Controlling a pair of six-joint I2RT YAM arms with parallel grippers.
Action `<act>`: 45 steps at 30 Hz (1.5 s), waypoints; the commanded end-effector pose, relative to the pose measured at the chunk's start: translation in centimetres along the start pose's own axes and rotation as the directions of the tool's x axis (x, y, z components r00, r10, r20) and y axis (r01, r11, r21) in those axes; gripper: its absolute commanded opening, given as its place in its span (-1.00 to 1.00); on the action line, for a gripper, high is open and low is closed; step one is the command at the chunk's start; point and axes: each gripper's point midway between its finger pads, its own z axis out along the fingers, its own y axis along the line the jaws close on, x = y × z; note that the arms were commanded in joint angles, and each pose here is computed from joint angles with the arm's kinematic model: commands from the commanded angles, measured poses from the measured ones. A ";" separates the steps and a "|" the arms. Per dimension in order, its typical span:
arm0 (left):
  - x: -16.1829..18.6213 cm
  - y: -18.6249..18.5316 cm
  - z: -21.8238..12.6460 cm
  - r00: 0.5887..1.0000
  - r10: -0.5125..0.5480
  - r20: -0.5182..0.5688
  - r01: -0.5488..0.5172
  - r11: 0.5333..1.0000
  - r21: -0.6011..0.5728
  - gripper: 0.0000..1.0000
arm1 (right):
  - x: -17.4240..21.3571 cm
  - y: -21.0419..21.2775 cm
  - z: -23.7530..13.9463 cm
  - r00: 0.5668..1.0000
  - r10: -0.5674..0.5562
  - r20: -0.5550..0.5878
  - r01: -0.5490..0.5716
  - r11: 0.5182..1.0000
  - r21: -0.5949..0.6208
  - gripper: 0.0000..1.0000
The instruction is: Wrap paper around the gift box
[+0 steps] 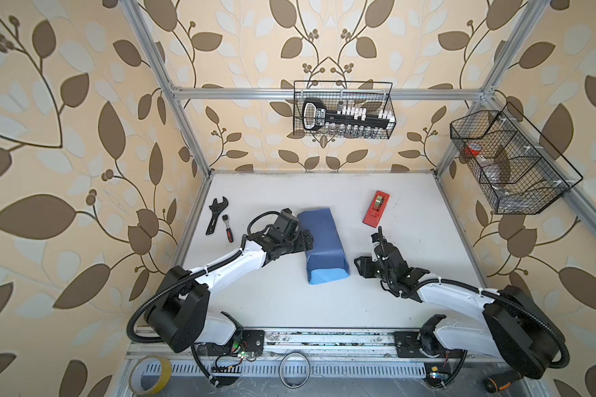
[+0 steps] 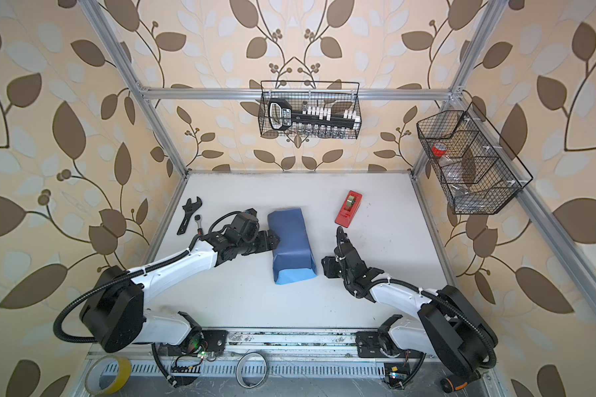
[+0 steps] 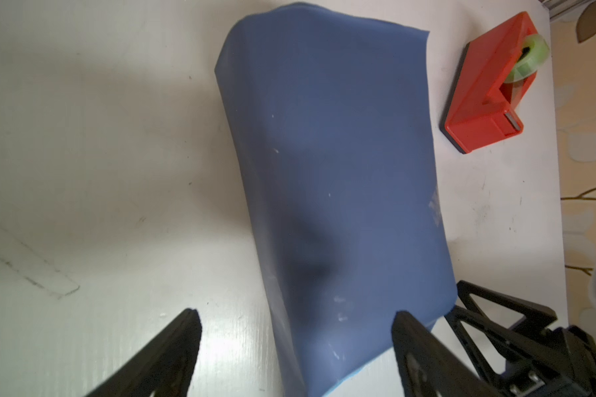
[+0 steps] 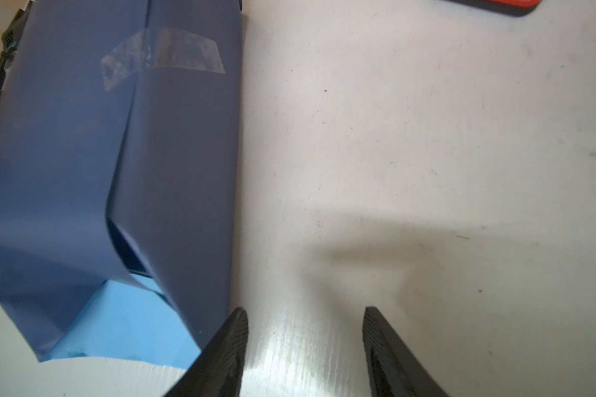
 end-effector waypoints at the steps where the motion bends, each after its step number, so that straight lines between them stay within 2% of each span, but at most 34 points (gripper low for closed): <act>1: -0.6 -0.8 1.0 0.999 0.034 -0.037 -0.033 0.999 0.026 0.78 | -0.5 1.0 0.5 1.000 -0.016 -0.018 0.015 0.999 -0.029 0.10; 7: 0.6 0.0 3.5 0.996 0.032 -0.086 -0.031 0.999 0.016 0.78 | -0.3 1.6 0.9 1.000 -0.004 -0.022 0.003 0.999 -0.052 0.09; 18: 4.2 3.0 5.1 0.990 -0.015 -0.141 0.012 1.000 -0.026 0.74 | 0.7 2.8 1.7 0.998 -0.026 -0.054 0.021 0.995 -0.094 0.02; 29: 4.3 3.1 5.5 0.989 -0.014 -0.149 0.009 0.999 -0.031 0.72 | 1.1 4.5 1.8 0.997 -0.055 -0.060 0.046 0.989 -0.139 0.00; 37: 4.3 3.3 5.3 0.989 -0.012 -0.145 0.006 0.999 -0.039 0.72 | 0.5 2.3 0.4 0.998 -0.058 -0.034 0.056 0.996 -0.065 0.00; 41: 4.1 3.1 5.1 0.990 -0.008 -0.142 0.003 0.999 -0.036 0.71 | 0.6 1.6 -0.6 0.998 -0.067 -0.014 0.066 0.996 -0.062 0.06; 45: 4.0 3.2 4.9 0.991 -0.002 -0.134 -0.003 0.999 -0.042 0.71 | 0.4 3.7 -1.3 0.995 -0.095 0.022 0.097 0.983 -0.158 0.21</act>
